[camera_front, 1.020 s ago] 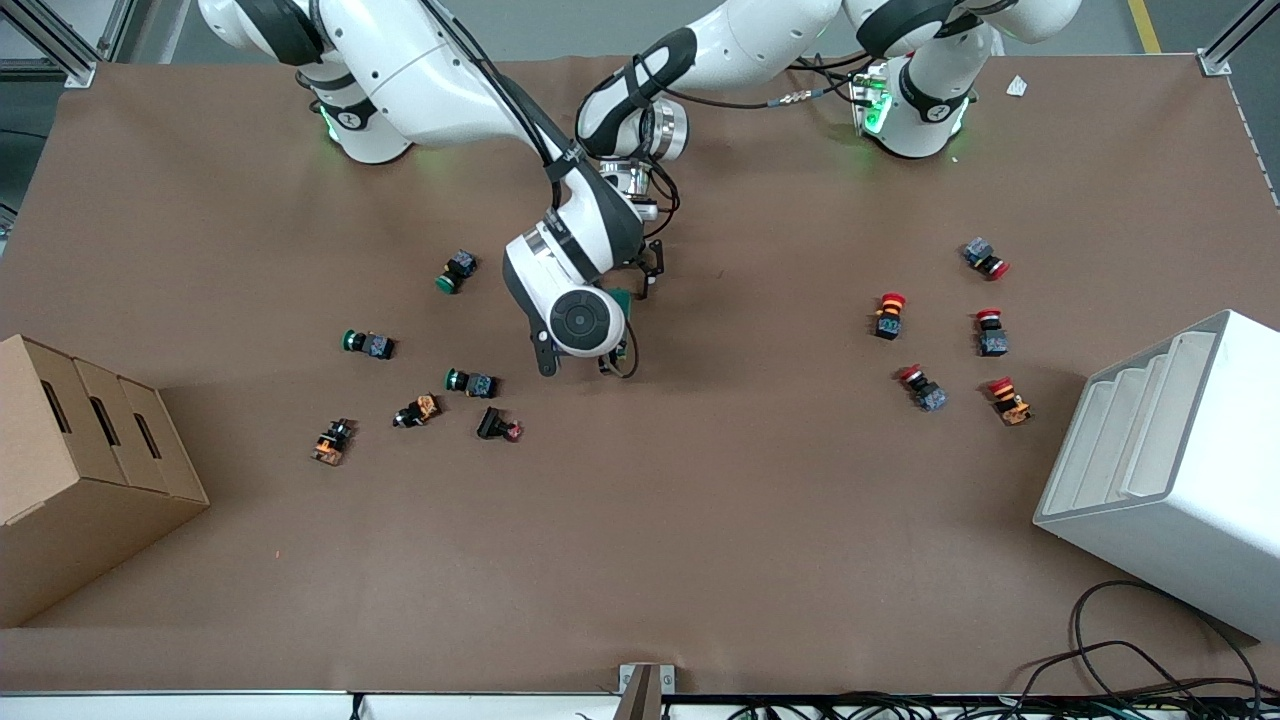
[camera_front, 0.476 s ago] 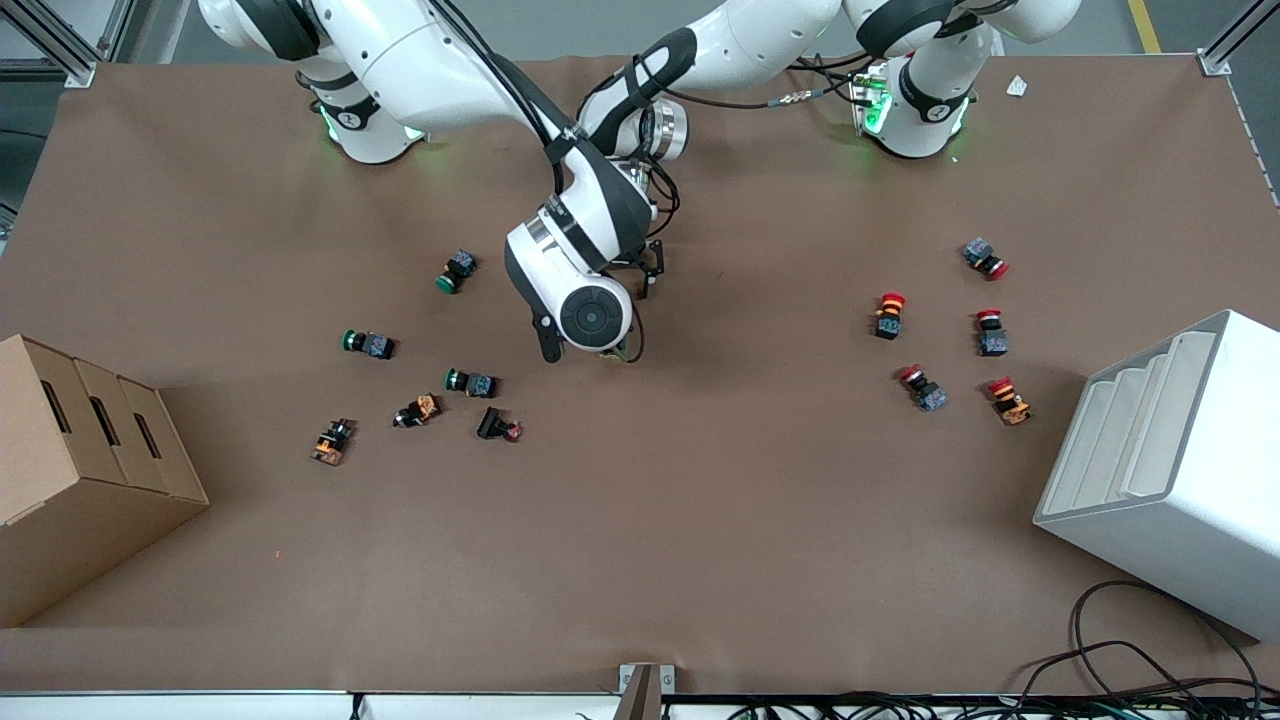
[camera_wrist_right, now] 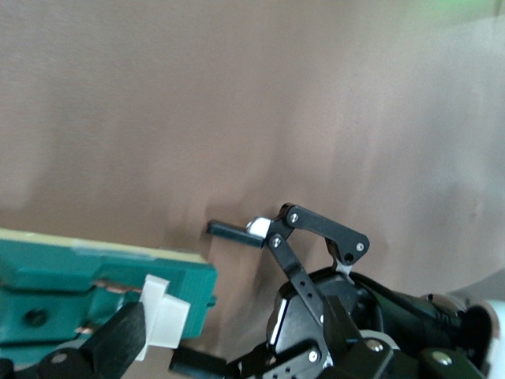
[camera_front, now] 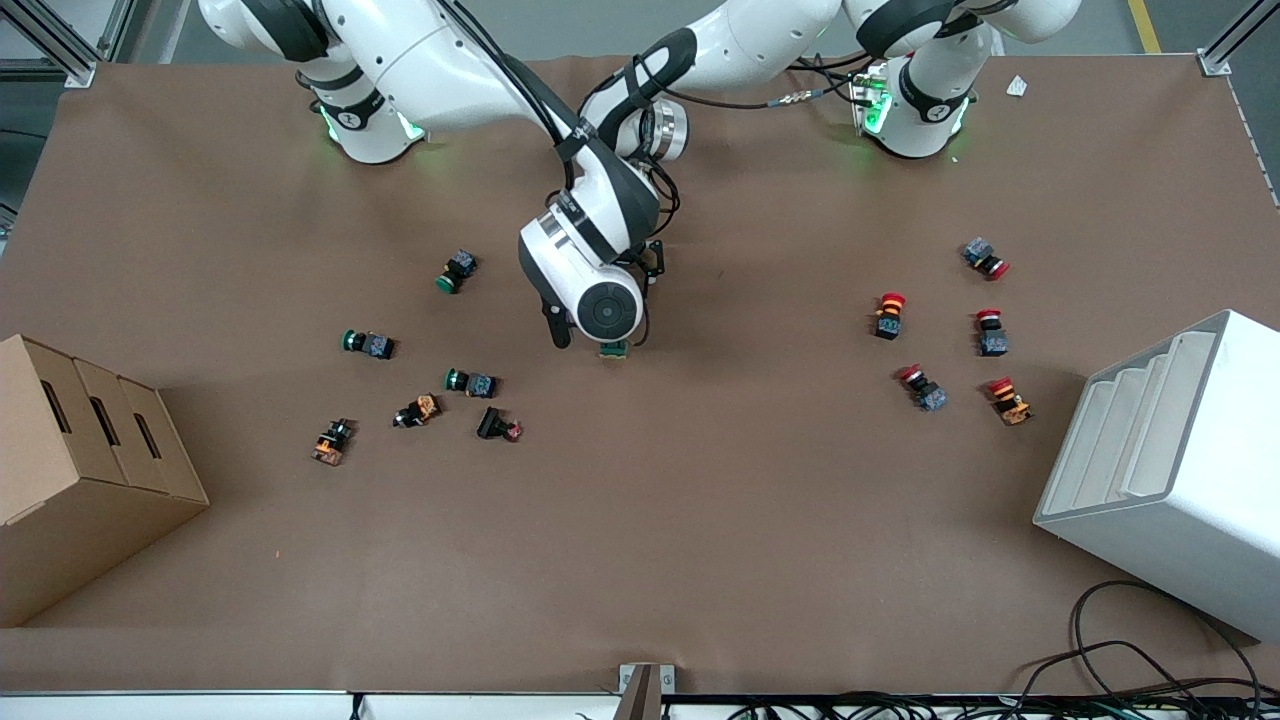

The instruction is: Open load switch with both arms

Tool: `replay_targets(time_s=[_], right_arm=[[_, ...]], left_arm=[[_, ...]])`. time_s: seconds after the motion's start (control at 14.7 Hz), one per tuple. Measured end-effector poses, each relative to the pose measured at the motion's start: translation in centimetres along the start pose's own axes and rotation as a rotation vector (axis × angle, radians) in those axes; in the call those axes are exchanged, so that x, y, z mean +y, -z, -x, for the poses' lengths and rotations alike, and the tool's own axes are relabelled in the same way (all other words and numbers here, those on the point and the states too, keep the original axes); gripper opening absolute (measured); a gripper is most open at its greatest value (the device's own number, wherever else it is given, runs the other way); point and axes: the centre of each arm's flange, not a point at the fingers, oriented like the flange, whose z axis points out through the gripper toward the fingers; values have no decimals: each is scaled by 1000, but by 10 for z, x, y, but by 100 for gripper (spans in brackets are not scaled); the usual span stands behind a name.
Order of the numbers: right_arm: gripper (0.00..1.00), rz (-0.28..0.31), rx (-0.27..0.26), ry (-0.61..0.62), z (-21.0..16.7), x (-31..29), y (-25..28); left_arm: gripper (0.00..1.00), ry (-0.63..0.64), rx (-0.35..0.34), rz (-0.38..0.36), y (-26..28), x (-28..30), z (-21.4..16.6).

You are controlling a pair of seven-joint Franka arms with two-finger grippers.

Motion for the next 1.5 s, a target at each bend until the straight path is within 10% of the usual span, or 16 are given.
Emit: replay_targets(time_s=[0.48, 0.88, 1.5], right_arm=[[100, 28, 3, 76, -35, -8, 12], [100, -79, 25, 457, -186, -13, 124], [100, -233, 194, 1075, -401, 46, 243]], left_arm=[[100, 0, 0, -1, 0, 0, 0], [98, 87, -19, -69, -10, 10, -26], [99, 233, -334, -291, 39, 30, -294]])
